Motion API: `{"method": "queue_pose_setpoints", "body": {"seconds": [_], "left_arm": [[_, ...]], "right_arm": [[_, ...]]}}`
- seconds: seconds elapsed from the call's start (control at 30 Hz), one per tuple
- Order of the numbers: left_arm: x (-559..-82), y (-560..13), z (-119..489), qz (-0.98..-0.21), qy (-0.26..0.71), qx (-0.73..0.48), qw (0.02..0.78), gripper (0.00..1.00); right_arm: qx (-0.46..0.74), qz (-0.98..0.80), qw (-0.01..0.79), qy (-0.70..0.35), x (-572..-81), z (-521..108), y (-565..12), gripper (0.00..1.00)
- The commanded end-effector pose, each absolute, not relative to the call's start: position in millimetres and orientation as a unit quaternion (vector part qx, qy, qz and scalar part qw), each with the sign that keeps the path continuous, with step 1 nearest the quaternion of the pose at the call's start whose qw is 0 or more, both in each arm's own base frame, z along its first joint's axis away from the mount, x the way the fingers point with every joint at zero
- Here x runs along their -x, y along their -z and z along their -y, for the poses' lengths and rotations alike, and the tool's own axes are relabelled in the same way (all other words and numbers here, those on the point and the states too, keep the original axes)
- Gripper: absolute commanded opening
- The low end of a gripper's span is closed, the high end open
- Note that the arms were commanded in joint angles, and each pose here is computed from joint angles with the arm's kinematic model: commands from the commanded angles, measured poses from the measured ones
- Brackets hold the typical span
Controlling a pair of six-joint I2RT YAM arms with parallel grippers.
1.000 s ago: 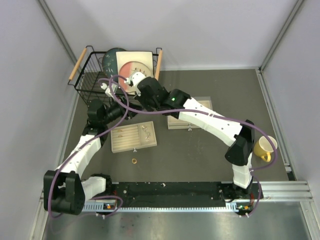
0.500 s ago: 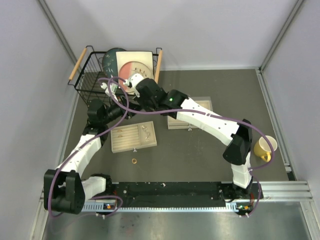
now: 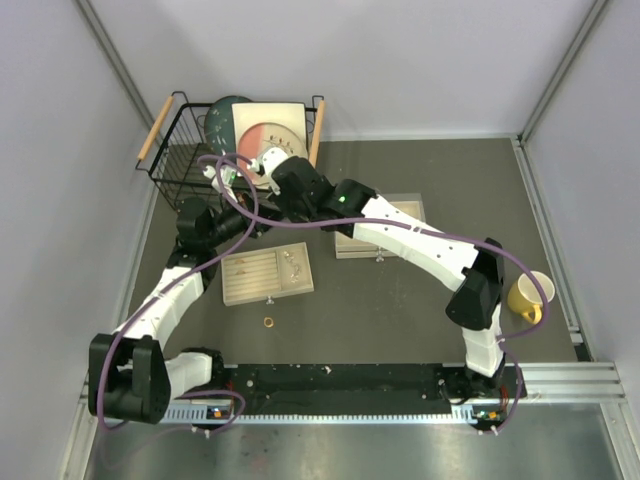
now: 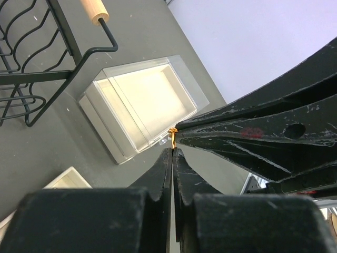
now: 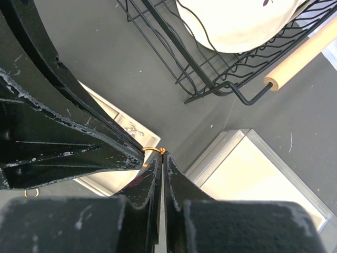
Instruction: Organize the mixed jewelry
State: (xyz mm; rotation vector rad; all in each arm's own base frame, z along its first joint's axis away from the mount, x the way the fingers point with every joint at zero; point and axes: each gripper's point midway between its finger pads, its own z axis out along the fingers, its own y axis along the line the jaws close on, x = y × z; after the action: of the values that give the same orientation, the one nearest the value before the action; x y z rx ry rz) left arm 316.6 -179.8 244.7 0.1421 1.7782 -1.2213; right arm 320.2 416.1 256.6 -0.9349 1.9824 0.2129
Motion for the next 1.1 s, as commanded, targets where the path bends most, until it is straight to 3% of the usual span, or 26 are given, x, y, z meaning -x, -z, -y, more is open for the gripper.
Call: {"method": "queue_pose_setpoints", "body": {"seconds": [0.0,0.23,0.43,0.7,0.9,1.07], "left_arm": [[-318,-271,184,-0.699,0.510,-0.087,0.494,0.00],[-316,-274,185,-0.694,0.511,-0.097,0.498,0.00],[-314,-273,175,-0.690,0.506,-0.109,0.506,0.00],[-301,-275,170,-0.681,0.509,-0.165,0.500,0.00],[-272,-286,178,-0.652,0.539,-0.246,0.472,0.00],[-245,-298,182,-0.621,0.564,-0.304,0.451,0.00]], "right_arm": [[0.357,-0.794,0.476,-0.125,-318,-428,-285,0.00],[0.367,-0.788,0.473,-0.140,-309,-427,-291,0.01],[0.370,-0.777,0.483,-0.161,-299,-416,-313,0.21],[0.374,-0.762,0.494,-0.187,-294,-381,-342,0.35],[0.422,-0.735,0.437,-0.300,-268,-374,-343,0.53],[0.458,-0.707,0.393,-0.368,-244,-371,-340,0.57]]}}
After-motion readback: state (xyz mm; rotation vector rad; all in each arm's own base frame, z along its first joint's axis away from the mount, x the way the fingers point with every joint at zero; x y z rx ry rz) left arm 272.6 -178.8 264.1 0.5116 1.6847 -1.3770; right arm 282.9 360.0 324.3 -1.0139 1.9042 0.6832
